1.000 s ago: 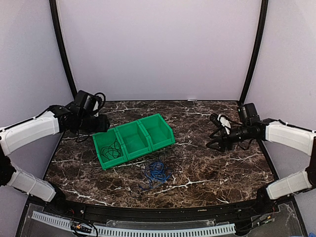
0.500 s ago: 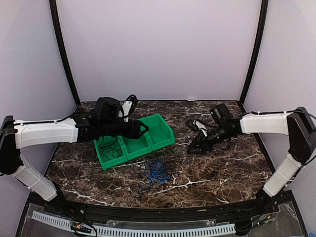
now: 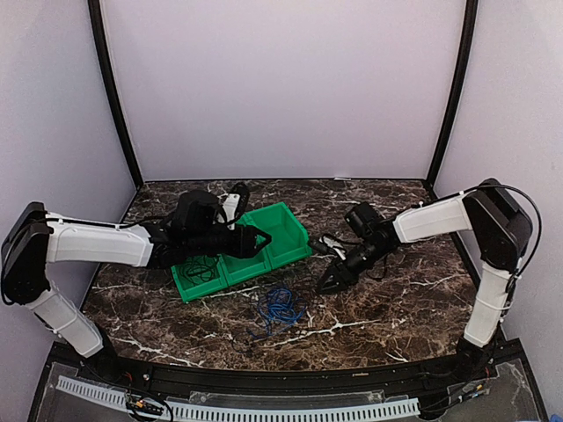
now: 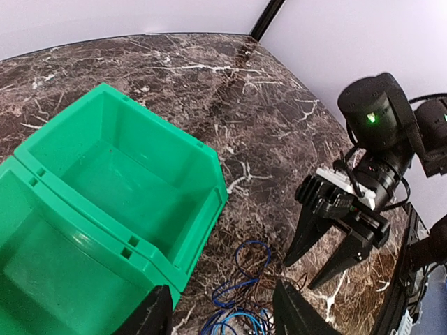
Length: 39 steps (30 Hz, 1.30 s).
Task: Untangle the cables
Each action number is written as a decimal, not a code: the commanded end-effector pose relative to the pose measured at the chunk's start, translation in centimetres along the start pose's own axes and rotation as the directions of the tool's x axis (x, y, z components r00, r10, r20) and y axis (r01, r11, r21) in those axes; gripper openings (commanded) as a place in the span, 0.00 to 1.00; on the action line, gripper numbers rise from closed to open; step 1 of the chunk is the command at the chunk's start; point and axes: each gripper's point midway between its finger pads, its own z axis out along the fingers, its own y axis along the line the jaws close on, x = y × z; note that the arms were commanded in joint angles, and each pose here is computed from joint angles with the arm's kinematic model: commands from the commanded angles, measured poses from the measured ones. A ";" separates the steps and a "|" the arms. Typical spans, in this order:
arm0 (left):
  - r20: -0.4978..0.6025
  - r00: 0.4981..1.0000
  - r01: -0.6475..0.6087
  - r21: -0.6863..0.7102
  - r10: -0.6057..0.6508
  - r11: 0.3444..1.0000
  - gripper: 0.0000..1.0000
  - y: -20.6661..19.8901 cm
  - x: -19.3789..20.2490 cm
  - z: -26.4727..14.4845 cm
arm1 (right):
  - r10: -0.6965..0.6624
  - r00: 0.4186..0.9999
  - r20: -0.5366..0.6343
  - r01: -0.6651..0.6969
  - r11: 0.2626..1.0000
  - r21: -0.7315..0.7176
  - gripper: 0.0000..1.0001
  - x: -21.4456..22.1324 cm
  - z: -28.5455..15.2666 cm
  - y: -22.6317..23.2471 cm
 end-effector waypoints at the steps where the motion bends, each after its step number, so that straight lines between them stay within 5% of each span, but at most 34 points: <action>1: 0.018 0.998 -0.064 0.111 0.063 0.992 0.51 -3.1 0.4 -1.0 | -0.011 1.000 0.017 0.012 0.999 -0.044 0.36 -1.4 0.2 0.7; 7: 0.022 0.987 -0.158 0.212 0.156 0.965 0.53 -5.8 2.7 -1.3 | -0.068 0.997 0.032 0.068 0.998 -0.009 0.00 -2.5 -1.4 1.7; 11: 0.066 0.973 -0.232 0.241 0.223 0.942 0.60 -7.6 3.3 -1.1 | -0.136 0.989 0.049 0.137 0.991 -0.012 0.00 -3.7 -3.6 4.1; 22: 0.240 0.929 -0.345 0.280 0.283 0.896 0.59 -12.3 3.3 1.7 | -0.214 0.971 0.105 0.221 0.974 -0.057 0.00 -4.7 -6.1 8.3; 31: 0.312 0.917 -0.309 0.162 0.249 0.937 0.51 -10.4 3.0 6.5 | -0.287 0.935 0.211 0.322 0.934 -0.157 0.00 -7.1 -9.9 13.8; 39: 0.267 0.945 -0.239 0.169 0.189 0.956 0.30 -9.3 5.5 9.9 | -0.414 0.862 0.292 0.461 0.880 -0.114 0.00 -10.8 -14.8 18.1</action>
